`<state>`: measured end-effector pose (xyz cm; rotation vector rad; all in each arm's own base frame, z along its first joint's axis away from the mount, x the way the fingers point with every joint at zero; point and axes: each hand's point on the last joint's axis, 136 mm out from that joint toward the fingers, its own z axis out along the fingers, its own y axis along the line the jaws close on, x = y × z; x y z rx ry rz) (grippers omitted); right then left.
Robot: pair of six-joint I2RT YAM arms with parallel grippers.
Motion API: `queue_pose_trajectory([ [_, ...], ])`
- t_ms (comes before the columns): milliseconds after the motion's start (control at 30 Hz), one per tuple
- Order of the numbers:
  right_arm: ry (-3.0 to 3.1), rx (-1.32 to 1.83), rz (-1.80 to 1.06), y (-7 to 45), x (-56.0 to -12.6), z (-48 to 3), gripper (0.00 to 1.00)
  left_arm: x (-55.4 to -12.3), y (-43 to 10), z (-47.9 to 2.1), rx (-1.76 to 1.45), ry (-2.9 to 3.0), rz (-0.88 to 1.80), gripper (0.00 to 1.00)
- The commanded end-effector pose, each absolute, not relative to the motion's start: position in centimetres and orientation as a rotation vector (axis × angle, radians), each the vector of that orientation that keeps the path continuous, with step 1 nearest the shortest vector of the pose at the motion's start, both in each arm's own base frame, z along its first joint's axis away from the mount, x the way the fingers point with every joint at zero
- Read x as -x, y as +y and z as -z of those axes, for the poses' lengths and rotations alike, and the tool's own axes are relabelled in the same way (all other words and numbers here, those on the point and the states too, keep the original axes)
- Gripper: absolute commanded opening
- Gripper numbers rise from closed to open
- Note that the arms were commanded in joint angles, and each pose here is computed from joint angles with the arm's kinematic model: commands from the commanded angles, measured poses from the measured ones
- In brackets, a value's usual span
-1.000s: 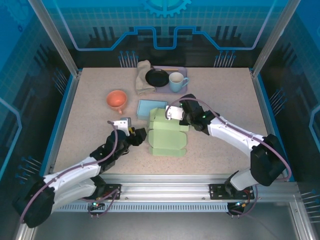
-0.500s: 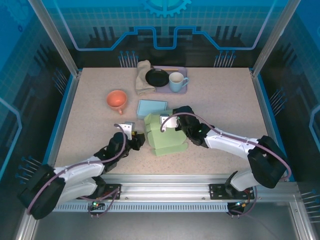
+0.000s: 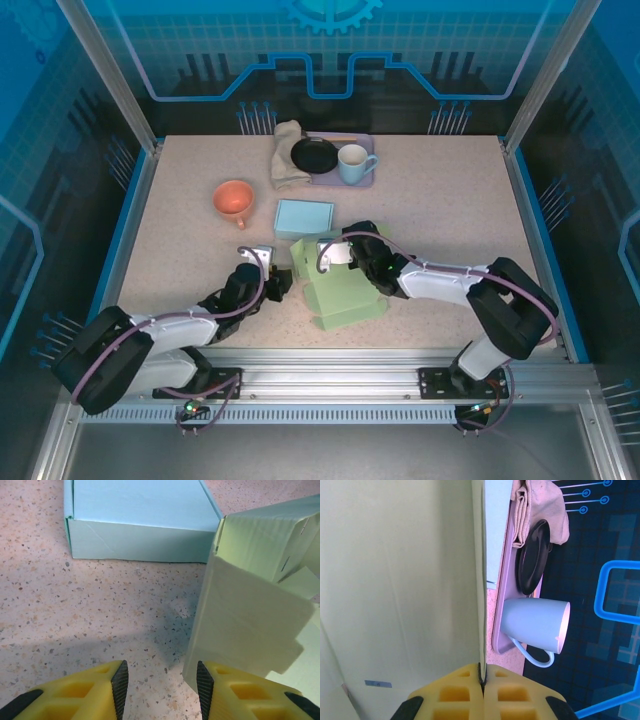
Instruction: Fold the paper box
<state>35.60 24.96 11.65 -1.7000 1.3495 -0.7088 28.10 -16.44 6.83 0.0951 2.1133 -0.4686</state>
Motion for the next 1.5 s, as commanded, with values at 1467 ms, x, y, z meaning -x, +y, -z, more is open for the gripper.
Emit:
queue_pose_trajectory([
  [1467, 1.296, 1.560, 0.685, 25.5, -34.1, -11.2, 0.00, -29.2, -21.3, -8.9, -0.125, 2.113, 0.681, 0.52],
])
